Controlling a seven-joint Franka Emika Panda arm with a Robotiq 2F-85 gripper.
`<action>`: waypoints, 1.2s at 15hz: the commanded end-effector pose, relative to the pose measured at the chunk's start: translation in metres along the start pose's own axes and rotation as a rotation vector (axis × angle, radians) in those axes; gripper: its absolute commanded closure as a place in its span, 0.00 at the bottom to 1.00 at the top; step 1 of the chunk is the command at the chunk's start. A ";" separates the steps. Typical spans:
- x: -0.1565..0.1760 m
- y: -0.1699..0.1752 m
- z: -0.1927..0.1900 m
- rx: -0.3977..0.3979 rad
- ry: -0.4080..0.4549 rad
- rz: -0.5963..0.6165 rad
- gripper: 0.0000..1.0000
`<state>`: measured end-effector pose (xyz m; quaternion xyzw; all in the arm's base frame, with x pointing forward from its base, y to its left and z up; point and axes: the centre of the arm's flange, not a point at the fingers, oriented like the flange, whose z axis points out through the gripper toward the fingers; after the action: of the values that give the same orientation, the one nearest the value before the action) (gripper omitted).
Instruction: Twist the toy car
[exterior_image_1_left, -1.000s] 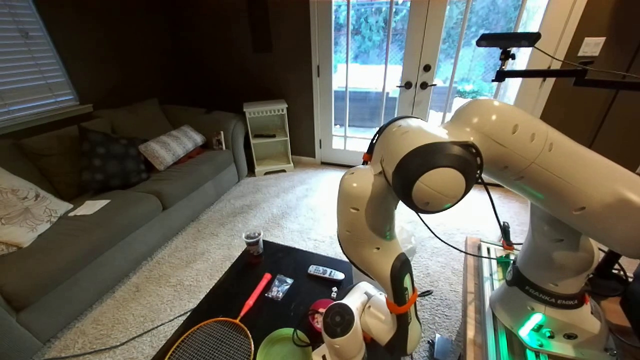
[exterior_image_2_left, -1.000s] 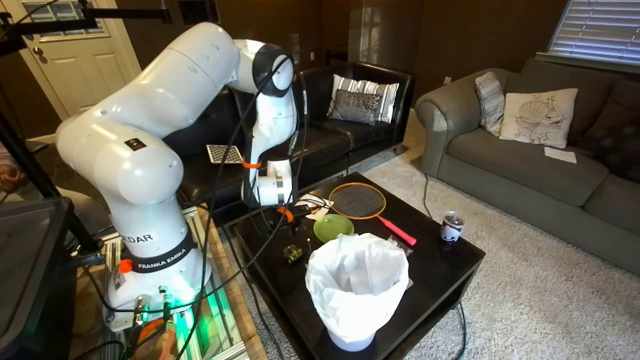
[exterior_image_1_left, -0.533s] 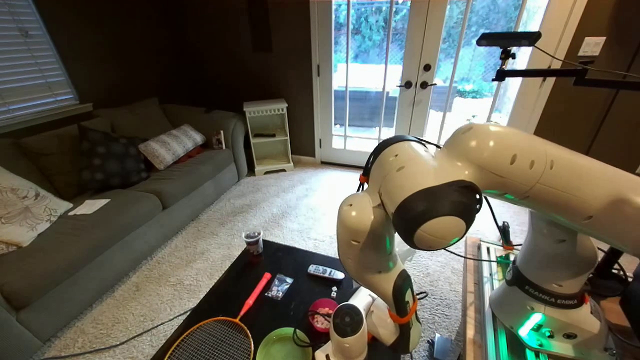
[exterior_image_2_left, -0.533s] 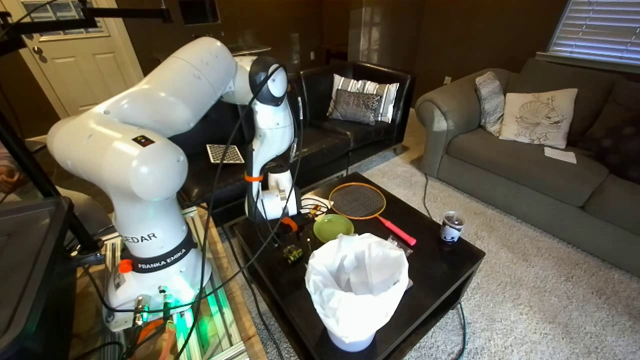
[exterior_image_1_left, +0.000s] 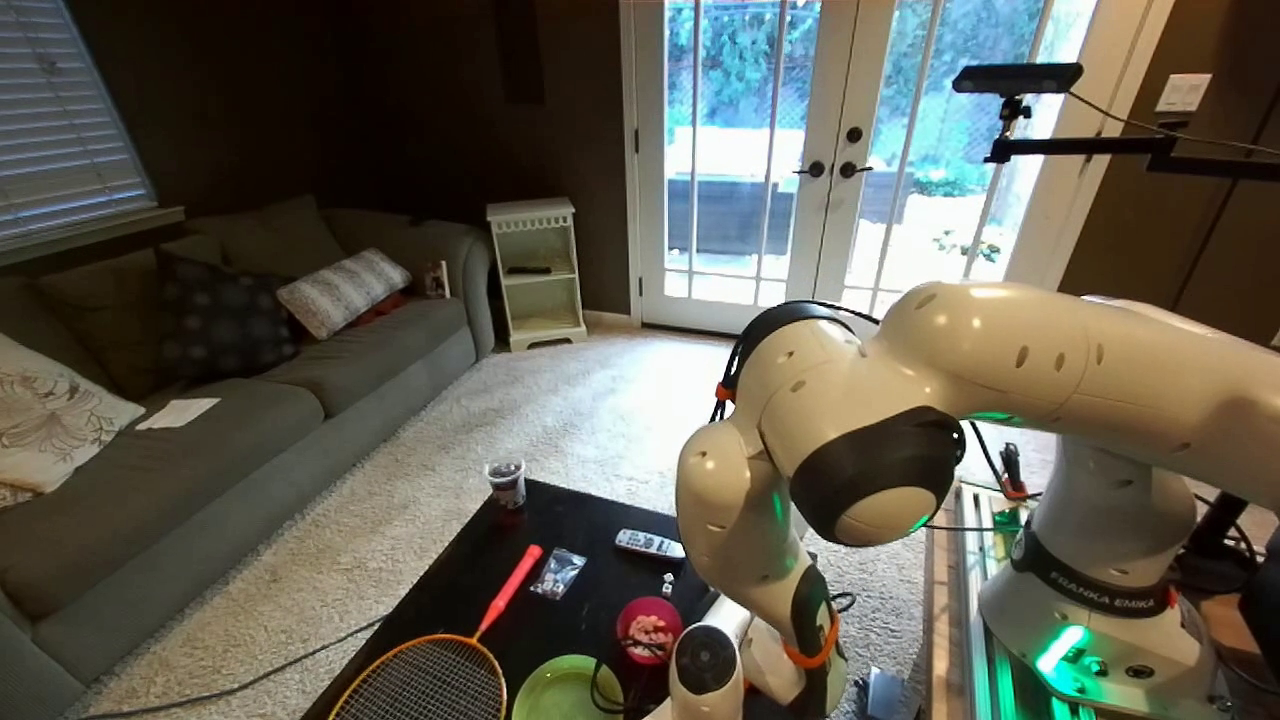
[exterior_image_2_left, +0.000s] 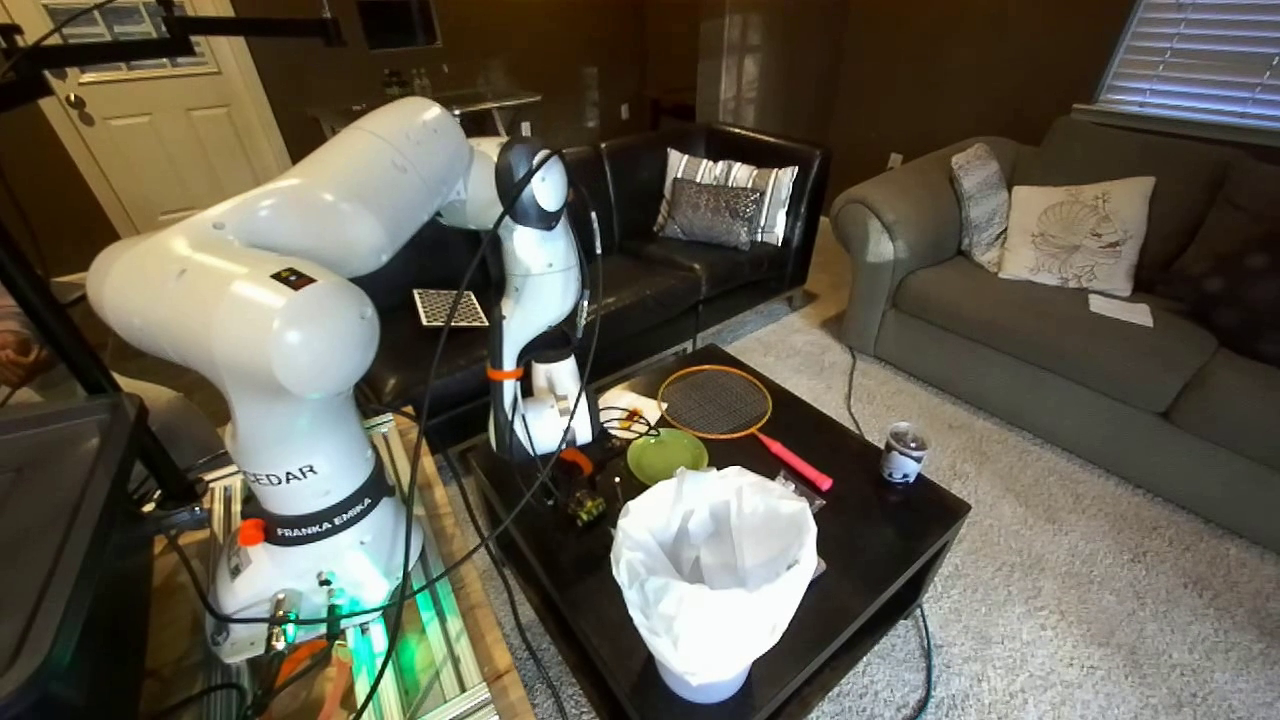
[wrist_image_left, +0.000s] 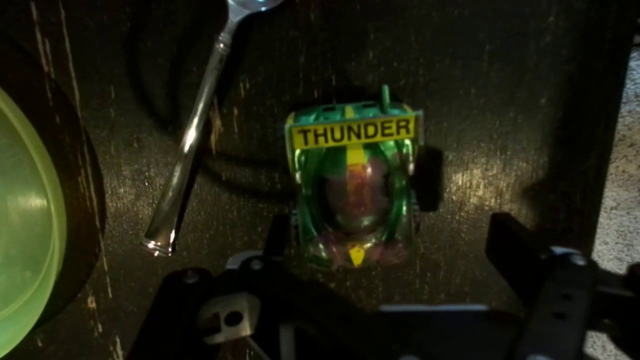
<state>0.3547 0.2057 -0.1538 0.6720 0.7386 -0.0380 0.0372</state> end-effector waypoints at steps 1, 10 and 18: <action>-0.001 -0.001 0.008 -0.038 -0.009 0.005 0.00; -0.009 0.005 0.011 -0.088 0.008 0.068 0.05; -0.007 0.002 0.005 -0.069 -0.014 0.032 0.59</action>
<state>0.3632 0.1952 -0.1621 0.6947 0.7164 -0.0086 0.0640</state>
